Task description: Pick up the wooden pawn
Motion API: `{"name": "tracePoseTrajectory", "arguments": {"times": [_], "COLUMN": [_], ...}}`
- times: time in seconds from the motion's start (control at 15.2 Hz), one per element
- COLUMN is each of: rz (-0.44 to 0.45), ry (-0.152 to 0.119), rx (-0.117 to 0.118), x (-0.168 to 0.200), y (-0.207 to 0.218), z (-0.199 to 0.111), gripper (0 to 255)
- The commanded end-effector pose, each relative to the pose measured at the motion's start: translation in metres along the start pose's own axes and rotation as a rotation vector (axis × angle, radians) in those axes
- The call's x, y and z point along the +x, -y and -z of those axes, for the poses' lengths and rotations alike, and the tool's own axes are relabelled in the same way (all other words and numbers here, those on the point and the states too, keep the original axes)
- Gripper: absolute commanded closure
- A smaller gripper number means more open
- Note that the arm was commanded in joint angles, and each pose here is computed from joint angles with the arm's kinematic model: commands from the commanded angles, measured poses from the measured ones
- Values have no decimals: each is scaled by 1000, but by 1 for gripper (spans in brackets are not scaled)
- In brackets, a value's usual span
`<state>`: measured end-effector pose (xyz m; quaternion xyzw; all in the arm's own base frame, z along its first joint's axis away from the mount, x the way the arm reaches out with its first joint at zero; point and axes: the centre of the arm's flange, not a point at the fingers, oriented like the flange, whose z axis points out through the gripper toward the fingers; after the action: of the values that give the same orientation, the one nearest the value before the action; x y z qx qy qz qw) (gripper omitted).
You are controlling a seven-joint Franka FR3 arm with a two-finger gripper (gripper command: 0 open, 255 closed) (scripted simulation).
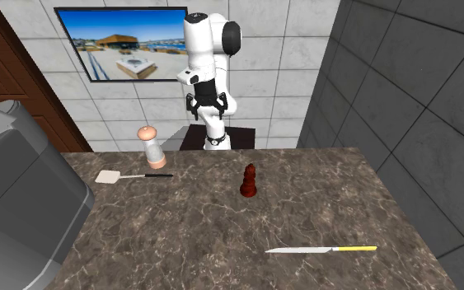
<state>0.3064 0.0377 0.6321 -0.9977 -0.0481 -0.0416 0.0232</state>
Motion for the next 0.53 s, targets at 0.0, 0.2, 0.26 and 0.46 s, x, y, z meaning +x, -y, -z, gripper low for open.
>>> {"name": "tracePoseTrajectory", "arguments": {"times": [0.0, 0.2, 0.26, 0.46], "rz": [0, 2, 3, 5], "ry": [0, 23, 31, 55], "rx": [0, -3, -4, -7], "x": [0, 35, 47, 81], "y": [0, 23, 31, 54], "z": [0, -9, -12, -21], "gripper": [0, 0, 0, 0]}}
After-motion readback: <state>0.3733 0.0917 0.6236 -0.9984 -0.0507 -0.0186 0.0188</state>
